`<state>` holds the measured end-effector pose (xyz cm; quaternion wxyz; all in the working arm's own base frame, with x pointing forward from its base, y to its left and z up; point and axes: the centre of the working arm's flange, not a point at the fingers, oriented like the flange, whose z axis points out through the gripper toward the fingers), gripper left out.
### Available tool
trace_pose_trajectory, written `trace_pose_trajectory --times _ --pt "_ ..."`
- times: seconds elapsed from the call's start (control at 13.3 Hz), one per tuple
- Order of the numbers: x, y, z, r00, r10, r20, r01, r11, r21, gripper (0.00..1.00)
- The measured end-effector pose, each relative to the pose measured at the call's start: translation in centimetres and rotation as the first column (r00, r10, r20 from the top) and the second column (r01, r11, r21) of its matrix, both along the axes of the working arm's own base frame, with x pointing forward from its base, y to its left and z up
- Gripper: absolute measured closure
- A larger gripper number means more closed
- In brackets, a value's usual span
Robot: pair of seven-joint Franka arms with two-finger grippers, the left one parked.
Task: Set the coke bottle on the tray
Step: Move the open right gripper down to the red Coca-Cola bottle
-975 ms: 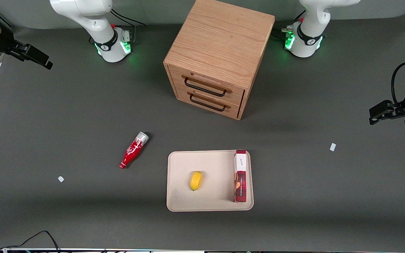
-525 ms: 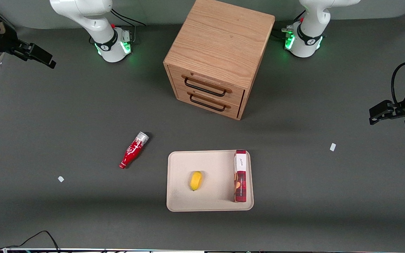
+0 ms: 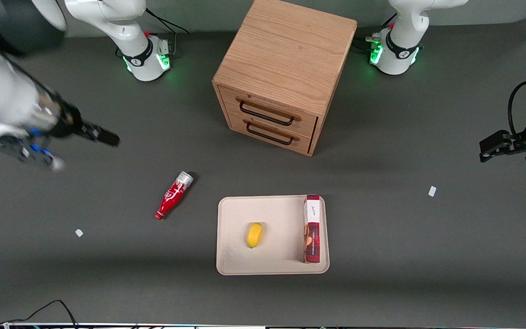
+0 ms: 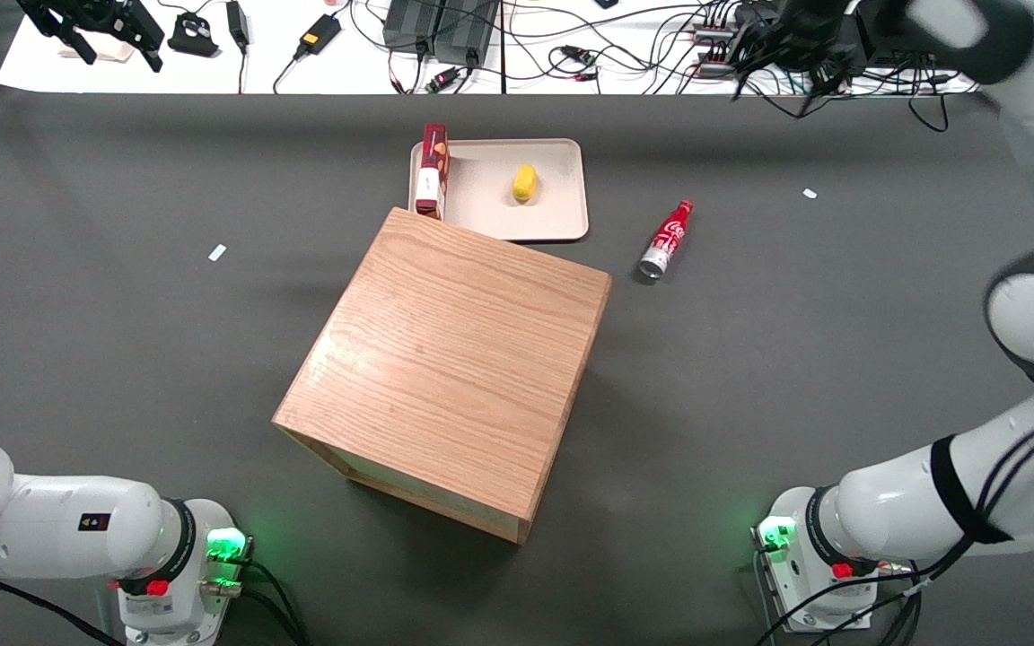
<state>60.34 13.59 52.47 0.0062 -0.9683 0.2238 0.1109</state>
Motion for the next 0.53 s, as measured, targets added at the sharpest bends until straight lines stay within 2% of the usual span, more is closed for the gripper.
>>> trace_pose_trajectory --times 0.15,0.3,0.38,0.53 --pt "2.7 1.0 -7.8 0.996 -0.075 -0.045 0.075 0.997 -0.001 0.0" --pt "3.9 1.8 -14.8 0.989 -0.135 -0.064 0.134 0.991 -0.025 0.0" --pt "4.1 1.9 -17.9 0.985 -0.16 -0.061 0.157 0.987 -0.045 0.0" --pt "3.6 2.2 -23.2 0.98 -0.196 -0.029 0.194 0.979 -0.07 0.0"
